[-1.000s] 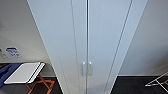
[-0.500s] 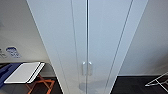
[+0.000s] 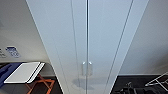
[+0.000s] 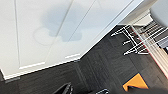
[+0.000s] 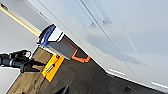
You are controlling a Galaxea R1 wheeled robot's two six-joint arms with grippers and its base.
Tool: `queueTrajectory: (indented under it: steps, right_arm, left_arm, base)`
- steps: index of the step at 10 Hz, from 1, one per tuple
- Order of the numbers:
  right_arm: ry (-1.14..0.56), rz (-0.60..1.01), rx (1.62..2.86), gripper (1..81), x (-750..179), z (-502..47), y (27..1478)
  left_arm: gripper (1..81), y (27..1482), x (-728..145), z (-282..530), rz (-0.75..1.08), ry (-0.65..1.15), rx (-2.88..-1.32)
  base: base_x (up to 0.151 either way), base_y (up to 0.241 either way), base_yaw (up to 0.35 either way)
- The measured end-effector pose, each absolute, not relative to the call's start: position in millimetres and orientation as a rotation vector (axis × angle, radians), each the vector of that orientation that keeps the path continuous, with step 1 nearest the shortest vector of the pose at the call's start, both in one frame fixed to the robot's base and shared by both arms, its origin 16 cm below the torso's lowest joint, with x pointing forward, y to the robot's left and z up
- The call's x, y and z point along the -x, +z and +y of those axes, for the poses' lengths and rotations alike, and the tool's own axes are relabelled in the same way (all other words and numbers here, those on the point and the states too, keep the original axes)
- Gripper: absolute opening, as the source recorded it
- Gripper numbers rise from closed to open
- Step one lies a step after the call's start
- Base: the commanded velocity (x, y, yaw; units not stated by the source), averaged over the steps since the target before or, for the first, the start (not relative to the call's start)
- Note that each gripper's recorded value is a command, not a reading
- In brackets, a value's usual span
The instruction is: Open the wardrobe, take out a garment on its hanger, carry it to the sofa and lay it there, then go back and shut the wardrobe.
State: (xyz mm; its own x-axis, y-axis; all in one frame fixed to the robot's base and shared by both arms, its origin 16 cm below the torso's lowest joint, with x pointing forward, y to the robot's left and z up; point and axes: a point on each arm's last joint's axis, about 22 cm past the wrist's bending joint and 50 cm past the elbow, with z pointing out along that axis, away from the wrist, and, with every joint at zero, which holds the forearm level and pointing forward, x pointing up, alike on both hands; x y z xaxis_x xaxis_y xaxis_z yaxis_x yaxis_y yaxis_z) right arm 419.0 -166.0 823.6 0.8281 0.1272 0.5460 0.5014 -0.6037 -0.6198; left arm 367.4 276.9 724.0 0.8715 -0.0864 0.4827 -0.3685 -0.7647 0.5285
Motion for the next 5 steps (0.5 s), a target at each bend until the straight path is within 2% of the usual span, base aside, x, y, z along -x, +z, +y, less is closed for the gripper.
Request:
queueTrajectory:
  steps: [3, 5]
  right_arm:
    - [-0.583, -0.492, 2.122, 81.1, -443.2, -121.1, 844.5]
    - [-0.594, -0.482, 2.122, 81.1, -463.9, -111.1, 850.8]
  left_arm:
    - [81.1, 756.8, -420.8, 259.6, -0.397, 0.61, -2.376]
    - [81.1, 768.4, -453.8, 248.5, -0.433, 0.617, -2.377]
  base:
    - [0.0, 0.0, 0.0]
    - [0.0, 0.0, 0.0]
